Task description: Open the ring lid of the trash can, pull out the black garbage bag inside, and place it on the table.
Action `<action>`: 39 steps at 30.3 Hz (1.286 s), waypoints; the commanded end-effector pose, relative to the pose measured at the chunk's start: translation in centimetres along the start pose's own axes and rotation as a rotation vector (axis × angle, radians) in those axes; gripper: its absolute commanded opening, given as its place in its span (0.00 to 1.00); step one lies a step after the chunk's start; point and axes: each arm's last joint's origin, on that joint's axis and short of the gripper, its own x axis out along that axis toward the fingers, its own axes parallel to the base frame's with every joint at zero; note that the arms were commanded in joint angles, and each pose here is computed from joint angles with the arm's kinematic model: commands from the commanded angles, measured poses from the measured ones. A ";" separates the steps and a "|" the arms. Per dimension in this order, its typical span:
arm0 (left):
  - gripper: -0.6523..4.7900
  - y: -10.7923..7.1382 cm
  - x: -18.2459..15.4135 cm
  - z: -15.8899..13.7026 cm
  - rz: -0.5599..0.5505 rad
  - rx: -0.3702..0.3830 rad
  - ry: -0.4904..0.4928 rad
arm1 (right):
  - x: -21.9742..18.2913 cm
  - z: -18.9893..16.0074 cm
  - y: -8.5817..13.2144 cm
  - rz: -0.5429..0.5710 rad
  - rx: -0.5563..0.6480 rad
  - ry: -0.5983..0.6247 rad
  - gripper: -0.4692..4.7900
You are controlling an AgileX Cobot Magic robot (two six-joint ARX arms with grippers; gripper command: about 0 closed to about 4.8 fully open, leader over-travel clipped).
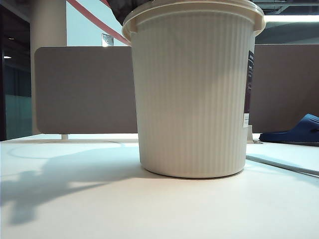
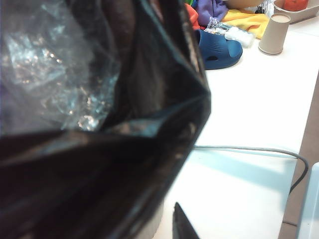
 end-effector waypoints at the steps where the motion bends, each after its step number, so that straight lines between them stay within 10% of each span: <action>1: 0.43 0.0 -0.3 0.2 0.029 -0.011 -0.007 | 0.3 0.4 2.1 0.049 -0.053 -0.009 0.09; 7: 0.57 0.1 -0.4 0.3 0.047 -0.015 -0.021 | 0.3 0.9 3.0 0.059 -0.073 -0.019 0.09; 21: 0.57 -0.4 -5.2 1.0 0.096 -0.003 -0.128 | 0.3 0.9 3.5 0.089 -0.040 -0.048 0.09; 39: 0.57 -0.5 -5.3 0.4 0.097 -0.020 -0.074 | -0.7 3.6 11.4 0.185 -0.228 -0.108 0.09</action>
